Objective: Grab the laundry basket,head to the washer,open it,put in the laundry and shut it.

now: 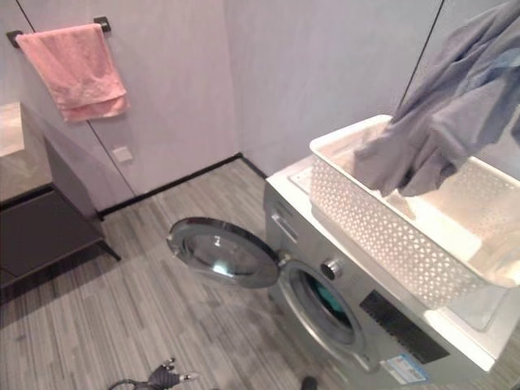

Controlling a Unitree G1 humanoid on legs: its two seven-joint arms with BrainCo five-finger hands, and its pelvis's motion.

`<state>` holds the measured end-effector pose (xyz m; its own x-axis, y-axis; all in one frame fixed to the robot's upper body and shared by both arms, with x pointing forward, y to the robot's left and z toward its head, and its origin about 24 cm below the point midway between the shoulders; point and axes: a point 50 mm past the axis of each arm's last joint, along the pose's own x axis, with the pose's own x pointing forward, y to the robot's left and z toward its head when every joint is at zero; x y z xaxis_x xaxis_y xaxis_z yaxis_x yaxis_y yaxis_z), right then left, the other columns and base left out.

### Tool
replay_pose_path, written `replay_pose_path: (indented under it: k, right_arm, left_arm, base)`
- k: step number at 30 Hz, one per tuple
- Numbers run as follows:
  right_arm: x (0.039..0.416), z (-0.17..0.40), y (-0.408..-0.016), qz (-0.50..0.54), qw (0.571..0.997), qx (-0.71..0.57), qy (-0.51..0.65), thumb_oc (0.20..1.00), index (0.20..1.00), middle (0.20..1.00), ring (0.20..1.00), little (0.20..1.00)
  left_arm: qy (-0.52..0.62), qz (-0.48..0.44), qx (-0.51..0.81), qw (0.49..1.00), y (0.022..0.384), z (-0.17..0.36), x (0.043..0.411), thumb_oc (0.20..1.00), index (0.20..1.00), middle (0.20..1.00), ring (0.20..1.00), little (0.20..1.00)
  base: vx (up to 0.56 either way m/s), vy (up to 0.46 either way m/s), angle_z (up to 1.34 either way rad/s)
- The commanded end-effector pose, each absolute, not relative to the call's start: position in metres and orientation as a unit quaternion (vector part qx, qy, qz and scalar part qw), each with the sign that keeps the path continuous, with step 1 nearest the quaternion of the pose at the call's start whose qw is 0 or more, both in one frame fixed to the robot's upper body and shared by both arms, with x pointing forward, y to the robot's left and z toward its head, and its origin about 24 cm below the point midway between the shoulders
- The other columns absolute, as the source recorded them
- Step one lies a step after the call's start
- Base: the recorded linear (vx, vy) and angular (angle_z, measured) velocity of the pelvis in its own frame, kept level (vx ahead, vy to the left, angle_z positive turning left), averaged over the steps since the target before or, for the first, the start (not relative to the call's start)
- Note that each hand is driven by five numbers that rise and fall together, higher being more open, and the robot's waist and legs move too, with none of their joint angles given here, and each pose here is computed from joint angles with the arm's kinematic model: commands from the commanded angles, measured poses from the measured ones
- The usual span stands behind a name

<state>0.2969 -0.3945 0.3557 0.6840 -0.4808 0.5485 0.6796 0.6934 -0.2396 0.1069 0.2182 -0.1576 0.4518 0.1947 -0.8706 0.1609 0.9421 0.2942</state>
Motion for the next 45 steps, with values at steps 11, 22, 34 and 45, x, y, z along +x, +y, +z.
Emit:
replay_pose_path:
  k: [11, 22, 34, 45]
  right_arm:
    - [0.183, 0.428, -0.467, -0.514, 0.780, -0.050, -0.354, 0.200, 0.200, 0.200, 0.200, 0.200]
    - [0.156, 0.406, -0.488, -0.586, 0.744, -0.128, -0.294, 0.200, 0.200, 0.200, 0.200, 0.200]
    - [0.186, 0.110, -0.383, -0.354, 0.928, 0.007, -0.114, 0.200, 0.200, 0.200, 0.200, 0.200]
    - [0.157, -0.036, -0.259, -0.168, 0.955, 0.179, 0.165, 0.200, 0.200, 0.200, 0.200, 0.200]
  left_arm:
    - [0.541, 0.085, 0.220, 0.807, 0.265, -0.149, 0.103, 1.000, 1.000, 1.000, 1.000, 1.000]
    - [0.533, 0.077, 0.178, 0.824, 0.239, -0.155, 0.109, 1.000, 1.000, 1.000, 1.000, 1.000]
    - [0.485, 0.073, 0.153, 0.858, 0.230, -0.145, 0.140, 1.000, 1.000, 1.000, 1.000, 1.000]
    - [0.470, 0.068, 0.169, 0.864, 0.242, -0.140, 0.142, 1.000, 1.000, 1.000, 1.000, 1.000]
  base:
    - [-0.01, 0.010, -0.11]
    - [-0.01, -0.015, -0.16]
    - [-0.01, 0.000, -0.08]
    - [0.00, -0.004, -0.01]
